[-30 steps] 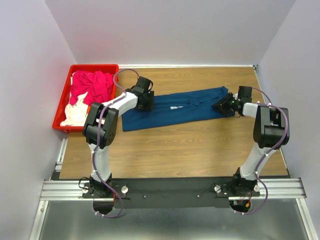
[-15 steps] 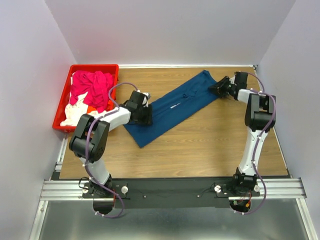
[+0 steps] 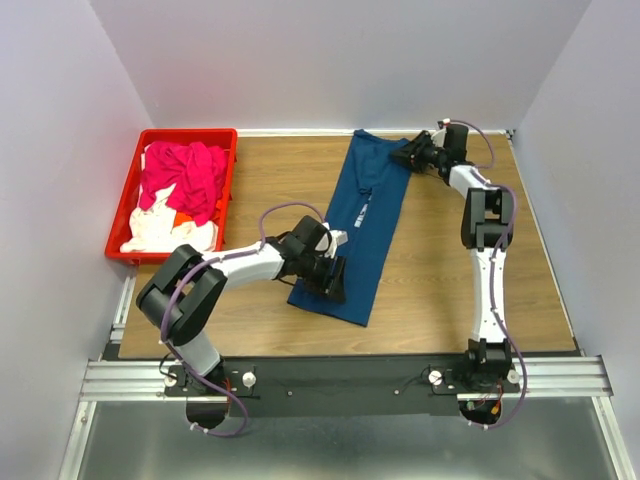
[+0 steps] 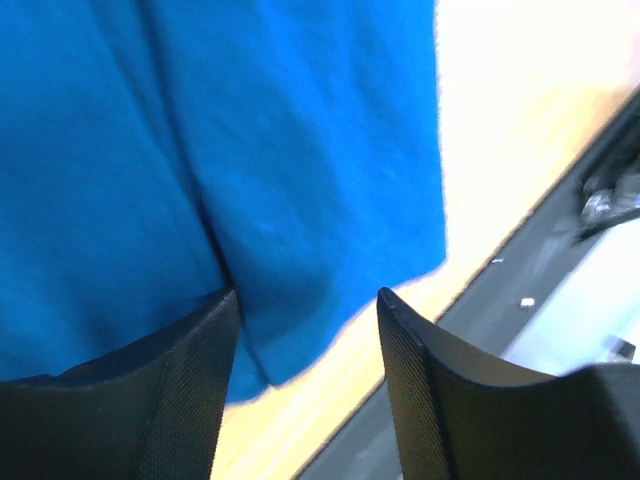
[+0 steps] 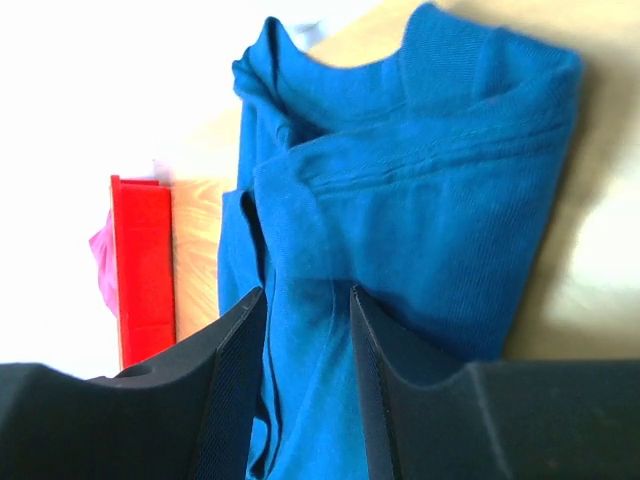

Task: Fold and stack the t-shirts
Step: Fold the tshirt

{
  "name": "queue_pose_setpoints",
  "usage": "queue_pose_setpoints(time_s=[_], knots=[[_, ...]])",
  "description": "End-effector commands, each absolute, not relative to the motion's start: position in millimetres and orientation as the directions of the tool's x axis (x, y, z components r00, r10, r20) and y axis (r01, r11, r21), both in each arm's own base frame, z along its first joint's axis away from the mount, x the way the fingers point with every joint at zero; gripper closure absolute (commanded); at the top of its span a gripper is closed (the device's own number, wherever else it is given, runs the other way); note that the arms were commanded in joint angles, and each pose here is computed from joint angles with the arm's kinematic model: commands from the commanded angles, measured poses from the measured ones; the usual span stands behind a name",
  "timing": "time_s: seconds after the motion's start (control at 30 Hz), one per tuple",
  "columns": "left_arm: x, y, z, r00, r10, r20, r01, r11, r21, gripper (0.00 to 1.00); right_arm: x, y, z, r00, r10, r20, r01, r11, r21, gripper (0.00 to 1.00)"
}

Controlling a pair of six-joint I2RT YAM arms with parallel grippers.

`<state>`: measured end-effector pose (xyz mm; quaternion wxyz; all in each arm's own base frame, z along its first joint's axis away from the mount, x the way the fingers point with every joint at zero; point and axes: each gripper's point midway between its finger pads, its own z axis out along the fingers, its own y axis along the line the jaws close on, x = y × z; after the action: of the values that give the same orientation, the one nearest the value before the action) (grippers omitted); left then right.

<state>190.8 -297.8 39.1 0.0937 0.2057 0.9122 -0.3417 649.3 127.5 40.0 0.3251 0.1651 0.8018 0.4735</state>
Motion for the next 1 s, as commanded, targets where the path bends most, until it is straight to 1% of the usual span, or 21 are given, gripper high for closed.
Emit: queue_pose_setpoints(time_s=[0.0,0.03,0.13,0.2,0.23,0.27,0.3,0.33,0.37,0.43,0.47,0.5,0.53,0.57,0.6,0.63,0.67,0.7,0.8,0.93,0.97], knots=[[194.7,-317.0,67.6,-0.899,0.31,-0.31,0.438,0.628,-0.643,0.32,653.1,140.8,10.5,-0.765,0.558,-0.321,-0.015,0.483,0.875,0.53],[206.4,-324.7,83.5,-0.887,0.295,-0.355,0.461,0.617,-0.638,0.28,660.8,140.6,28.4,-0.753,0.558,-0.35,-0.054,0.478,0.877,0.52],[227.7,-325.8,106.9,-0.866,0.258,-0.43,0.485,0.646,-0.589,0.19,665.4,140.3,68.8,-0.726,0.538,-0.429,-0.139,0.495,0.858,0.46],[245.4,-324.8,132.8,-0.842,0.211,-0.497,0.497,0.66,-0.563,0.17,656.9,140.8,82.5,-0.725,0.523,-0.449,-0.156,0.51,0.846,0.44],[250.8,-323.1,141.6,-0.836,0.19,-0.516,0.496,0.665,-0.559,0.16,653.5,138.9,115.9,-0.7,0.516,-0.494,-0.199,0.523,0.829,0.44],[260.7,-317.5,150.8,-0.83,0.158,-0.535,0.486,0.677,-0.554,0.16,641.0,137.6,107.9,-0.71,0.503,-0.493,-0.181,0.547,0.818,0.44],[268.8,-310.9,162.0,-0.814,0.125,-0.567,0.481,0.693,-0.537,0.16,634.5,134.5,142.7,-0.675,0.49,-0.551,-0.23,0.57,0.789,0.44],[276.0,-304.0,168.5,-0.805,0.101,-0.584,0.471,0.706,-0.528,0.16,626.4,134.0,117.7,-0.703,0.495,-0.511,-0.175,0.576,0.799,0.44],[286.9,-289.8,176.3,-0.791,0.061,-0.609,0.45,0.733,-0.51,0.16,609.3,129.7,130.7,-0.696,0.487,-0.527,-0.169,0.602,0.78,0.44],[298.0,-272.1,181.8,-0.777,0.018,-0.63,0.42,0.759,-0.497,0.16,586.2,126.9,134.3,-0.704,0.479,-0.524,-0.147,0.623,0.768,0.44],[299.4,-262.7,178.7,-0.775,0.006,-0.632,0.405,0.772,-0.49,0.16,573.3,125.7,158.5,-0.683,0.473,-0.557,-0.171,0.638,0.751,0.44],[309.5,-245.7,186.4,-0.752,-0.041,-0.658,0.375,0.795,-0.477,0.16,544.8,138.0,133.6,-0.732,0.452,-0.509,-0.13,0.641,0.756,0.44],[308.9,-235.6,179.0,-0.753,-0.051,-0.656,0.35,0.813,-0.466,0.16,531.7,139.7,150.6,-0.716,0.439,-0.543,-0.158,0.656,0.738,0.44],[310.8,-227.0,177.6,-0.745,-0.067,-0.663,0.33,0.828,-0.454,0.16,517.8,144.4,126.0,-0.749,0.425,-0.508,-0.124,0.663,0.738,0.45],[313.7,-216.8,181.9,-0.724,-0.085,-0.685,0.309,0.847,-0.432,0.16,487.0,157.0,122.6,-0.78,0.398,-0.483,-0.113,0.669,0.735,0.47],[312.9,-212.3,179.5,-0.722,-0.09,-0.686,0.294,0.857,-0.422,0.16,471.1,162.7,114.4,-0.798,0.373,-0.472,-0.111,0.679,0.725,0.48],[309.4,-205.0,170.0,-0.731,-0.089,-0.676,0.267,0.875,-0.403,0.17,457.7,169.1,121.5,-0.803,0.355,-0.479,-0.129,0.681,0.721,0.48],[306.0,-202.2,167.6,-0.735,-0.091,-0.672,0.256,0.88,-0.4,0.17,433.0,183.4,102.5,-0.842,0.318,-0.436,-0.115,0.684,0.72,0.49],[291.9,-197.1,148.0,-0.77,-0.091,-0.631,0.231,0.883,-0.408,0.18,387.9,209.9,85.8,-0.897,0.222,-0.383,-0.137,0.684,0.716,0.52],[271.7,-193.0,124.5,-0.811,-0.095,-0.577,0.201,0.881,-0.428,0.21,329.1,221.3,47.8,-0.954,0.132,-0.27,-0.102,0.703,0.704,0.59],[265.0,-191.2,114.8,-0.827,-0.092,-0.555,0.189,0.883,-0.428,0.22,321.8,222.2,44.1,-0.958,0.12,-0.262,-0.103,0.707,0.7,0.6]])
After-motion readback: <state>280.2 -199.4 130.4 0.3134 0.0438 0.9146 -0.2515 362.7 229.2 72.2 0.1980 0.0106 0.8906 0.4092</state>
